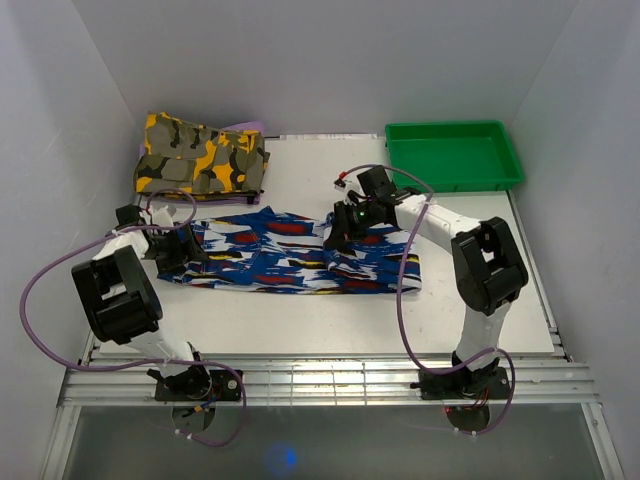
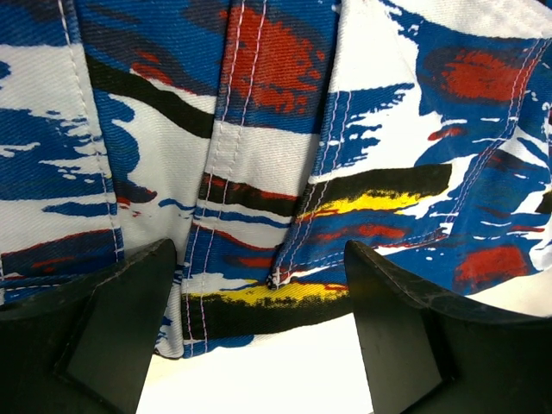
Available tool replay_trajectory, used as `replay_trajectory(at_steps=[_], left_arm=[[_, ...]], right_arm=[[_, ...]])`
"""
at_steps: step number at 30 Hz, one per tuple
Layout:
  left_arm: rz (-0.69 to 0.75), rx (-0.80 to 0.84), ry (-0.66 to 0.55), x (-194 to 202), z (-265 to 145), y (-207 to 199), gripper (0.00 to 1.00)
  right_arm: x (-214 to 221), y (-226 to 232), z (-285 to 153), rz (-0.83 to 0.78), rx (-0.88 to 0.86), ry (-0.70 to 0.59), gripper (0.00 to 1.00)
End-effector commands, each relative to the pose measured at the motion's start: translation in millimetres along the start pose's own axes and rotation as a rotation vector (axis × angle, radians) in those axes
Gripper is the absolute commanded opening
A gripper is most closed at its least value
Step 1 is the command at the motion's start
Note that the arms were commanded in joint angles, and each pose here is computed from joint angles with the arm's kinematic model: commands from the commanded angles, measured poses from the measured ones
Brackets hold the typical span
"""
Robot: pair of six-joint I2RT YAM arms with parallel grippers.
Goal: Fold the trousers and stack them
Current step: Fold the trousers
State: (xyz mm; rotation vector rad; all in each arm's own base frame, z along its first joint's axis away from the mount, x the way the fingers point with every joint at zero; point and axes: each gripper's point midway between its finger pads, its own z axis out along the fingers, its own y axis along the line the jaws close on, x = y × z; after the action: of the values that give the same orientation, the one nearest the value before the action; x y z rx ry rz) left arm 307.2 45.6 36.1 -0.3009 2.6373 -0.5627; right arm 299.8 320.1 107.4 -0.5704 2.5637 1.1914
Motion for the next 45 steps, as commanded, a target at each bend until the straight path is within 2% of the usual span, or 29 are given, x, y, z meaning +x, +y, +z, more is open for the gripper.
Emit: replay_trajectory(at_steps=[1,20,29,31,34,35,37,41,43,44,45], left_arm=[[-0.072,-0.009,0.139,45,5,1,0.91],[-0.089,-0.008,0.148,46,8,1,0.91],[-0.094,-0.007,0.155,47,9,2,0.91],[-0.090,-0.003,0.149,46,9,1,0.92],[-0.059,0.027,0.118,38,4,-6,0.95],[-0.048,0.064,0.101,35,1,-13,0.98],[0.006,0.112,0.030,18,-12,-28,0.98],[0.129,0.241,-0.123,-20,-49,-73,0.98],[0.188,0.284,-0.151,-30,-60,-95,0.98],[0.240,0.306,-0.143,-33,-61,-116,0.98],[0.270,0.314,-0.141,-34,-62,-128,0.98]], right_arm=[[-23,20,7,-0.040,-0.037,-0.048,0.08],[-19,35,48,-0.062,-0.056,-0.001,0.08],[-19,25,60,-0.040,-0.036,0.013,0.08],[-17,22,64,-0.034,-0.038,0.019,0.16],[-17,25,67,-0.039,-0.060,0.020,0.43],[-18,28,67,-0.041,-0.078,0.022,0.57],[-26,36,64,-0.067,-0.107,0.008,0.70],[-46,68,36,-0.184,-0.206,-0.027,0.81],[-56,82,8,-0.292,-0.218,-0.068,0.83],[-55,72,-5,-0.289,-0.188,-0.067,0.83],[-59,76,-27,-0.359,-0.171,-0.105,0.83]])
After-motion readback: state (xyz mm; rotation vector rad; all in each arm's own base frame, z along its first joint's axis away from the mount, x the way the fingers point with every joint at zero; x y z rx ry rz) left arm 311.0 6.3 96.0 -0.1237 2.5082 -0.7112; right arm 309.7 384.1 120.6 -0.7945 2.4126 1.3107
